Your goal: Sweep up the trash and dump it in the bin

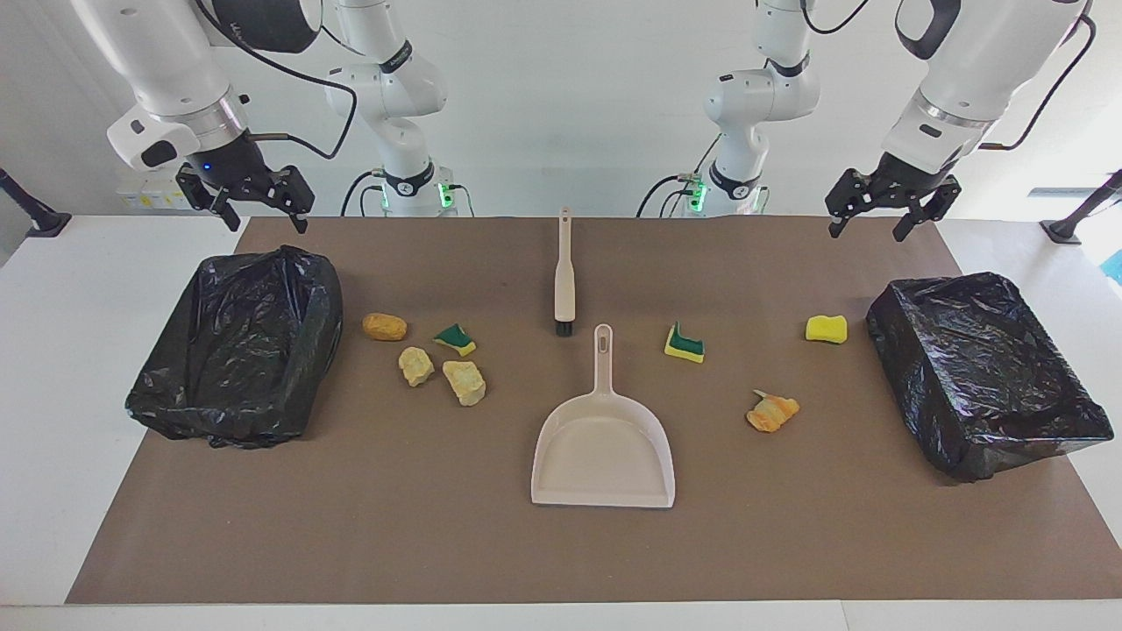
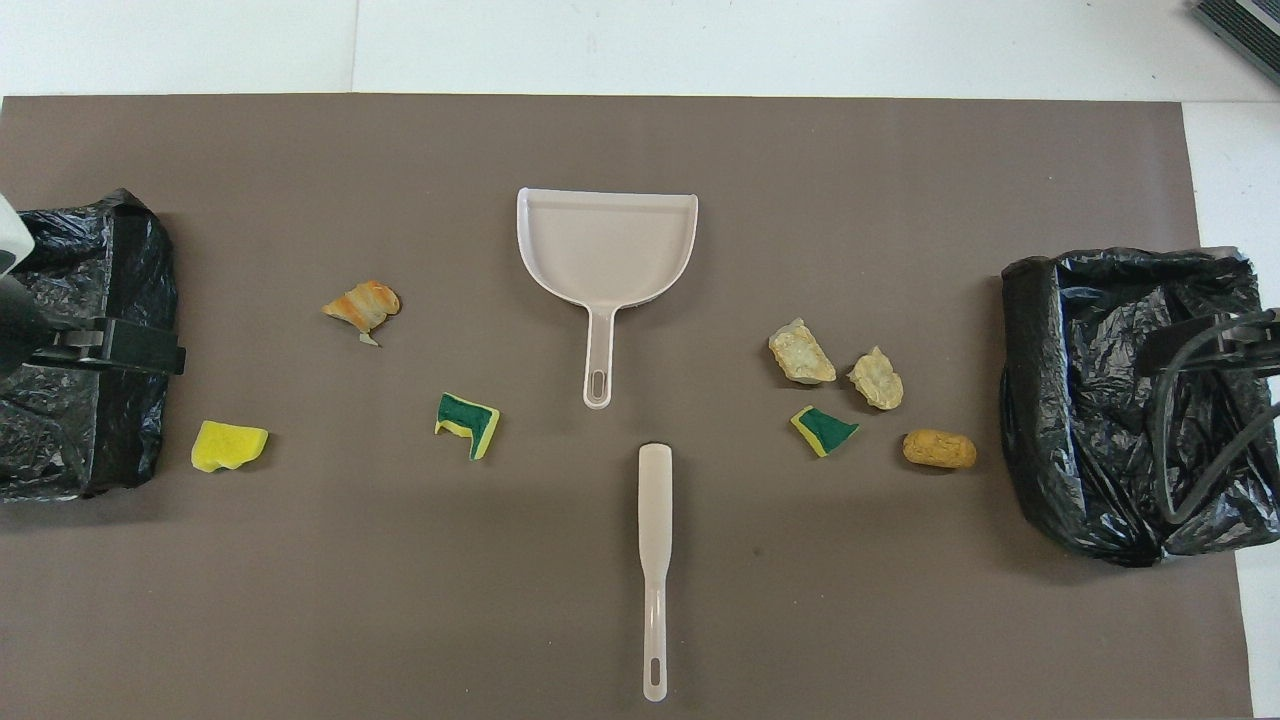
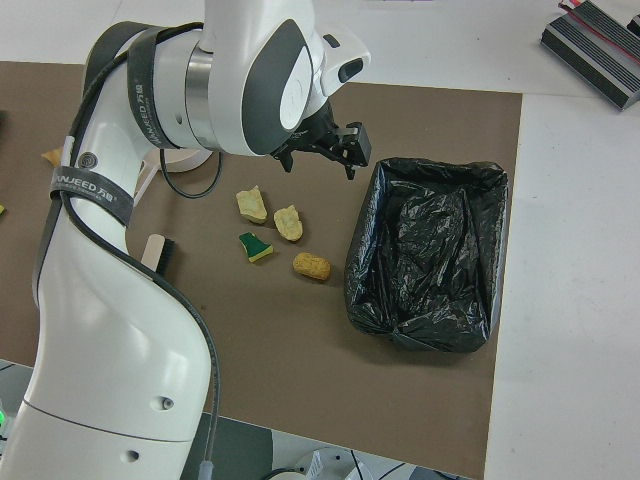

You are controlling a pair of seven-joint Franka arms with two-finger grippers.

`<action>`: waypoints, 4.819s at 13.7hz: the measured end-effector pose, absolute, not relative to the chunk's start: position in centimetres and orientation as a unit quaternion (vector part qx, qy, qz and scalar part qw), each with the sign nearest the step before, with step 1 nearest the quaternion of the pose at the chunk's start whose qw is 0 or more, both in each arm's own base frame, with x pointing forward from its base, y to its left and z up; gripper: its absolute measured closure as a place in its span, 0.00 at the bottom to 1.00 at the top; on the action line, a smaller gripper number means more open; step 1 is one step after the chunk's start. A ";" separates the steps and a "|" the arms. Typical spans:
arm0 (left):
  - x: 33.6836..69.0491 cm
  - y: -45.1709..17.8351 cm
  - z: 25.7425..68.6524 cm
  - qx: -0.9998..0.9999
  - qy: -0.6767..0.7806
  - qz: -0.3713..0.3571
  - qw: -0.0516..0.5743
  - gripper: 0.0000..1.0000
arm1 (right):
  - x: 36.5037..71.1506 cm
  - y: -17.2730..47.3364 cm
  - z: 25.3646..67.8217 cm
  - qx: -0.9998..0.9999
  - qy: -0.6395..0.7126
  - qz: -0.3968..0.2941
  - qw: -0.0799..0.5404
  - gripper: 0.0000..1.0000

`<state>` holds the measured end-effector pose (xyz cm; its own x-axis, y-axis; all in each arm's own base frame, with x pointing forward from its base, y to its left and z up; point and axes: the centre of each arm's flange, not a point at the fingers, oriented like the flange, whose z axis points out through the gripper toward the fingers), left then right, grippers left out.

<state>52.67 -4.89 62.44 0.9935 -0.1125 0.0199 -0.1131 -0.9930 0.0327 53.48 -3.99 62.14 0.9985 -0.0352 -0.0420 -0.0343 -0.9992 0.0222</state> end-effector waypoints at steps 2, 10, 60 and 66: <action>52.7 -4.9 62.4 0.998 -0.057 0.009 0.017 0.00 | 53.5 -4.0 62.1 1.000 -0.017 -0.022 0.011 0.00; 52.4 -7.3 62.4 0.997 -0.081 0.009 0.018 0.00 | 53.0 -4.0 62.0 1.000 -0.017 -0.024 0.010 0.00; 37.6 -31.3 44.8 0.997 0.048 -0.039 -0.043 0.74 | 61.0 19.9 48.8 0.991 -0.116 -0.050 -0.042 0.00; 43.9 -20.5 45.3 0.987 0.117 -0.052 -0.097 0.74 | 63.7 30.6 43.8 0.987 -0.152 -0.028 -0.048 0.00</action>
<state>43.87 -20.46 45.26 0.9673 0.2407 -0.0801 0.2205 -0.9540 -0.2029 63.69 30.58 43.80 0.9524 -0.2965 -0.0704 -0.3020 -0.9494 -0.0865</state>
